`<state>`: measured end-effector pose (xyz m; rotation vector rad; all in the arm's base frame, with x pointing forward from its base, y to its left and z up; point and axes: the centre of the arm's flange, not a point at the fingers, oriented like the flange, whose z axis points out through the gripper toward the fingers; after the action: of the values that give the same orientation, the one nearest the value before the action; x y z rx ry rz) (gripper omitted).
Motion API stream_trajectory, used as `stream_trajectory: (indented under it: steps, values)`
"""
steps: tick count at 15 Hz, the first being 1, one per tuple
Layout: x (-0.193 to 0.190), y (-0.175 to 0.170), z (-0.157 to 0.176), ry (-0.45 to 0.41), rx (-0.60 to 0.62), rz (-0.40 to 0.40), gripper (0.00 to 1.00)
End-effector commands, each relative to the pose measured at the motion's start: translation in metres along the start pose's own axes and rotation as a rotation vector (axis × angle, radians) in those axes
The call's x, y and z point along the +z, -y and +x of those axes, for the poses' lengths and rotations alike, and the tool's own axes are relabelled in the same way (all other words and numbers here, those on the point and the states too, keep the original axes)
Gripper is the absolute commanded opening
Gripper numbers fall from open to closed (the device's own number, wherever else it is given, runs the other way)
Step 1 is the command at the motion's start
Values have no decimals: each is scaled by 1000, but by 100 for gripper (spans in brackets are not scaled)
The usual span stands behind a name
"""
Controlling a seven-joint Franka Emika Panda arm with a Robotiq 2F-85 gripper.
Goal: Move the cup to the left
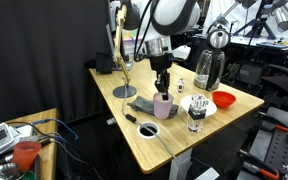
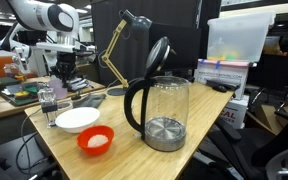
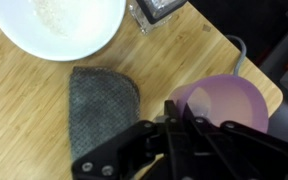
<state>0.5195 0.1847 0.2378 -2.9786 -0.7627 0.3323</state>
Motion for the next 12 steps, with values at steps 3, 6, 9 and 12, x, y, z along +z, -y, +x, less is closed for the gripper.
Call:
stream_trajectory:
  steps: [3, 6, 9, 12]
  values:
    - [-48, -45, -4, -91, 250, -56, 1]
    - [-42, -86, -6, -74, 442, -64, 1]
    - [-25, -121, -11, -41, 628, -30, 1]
    - [-9, -143, -6, -6, 798, 9, 1]
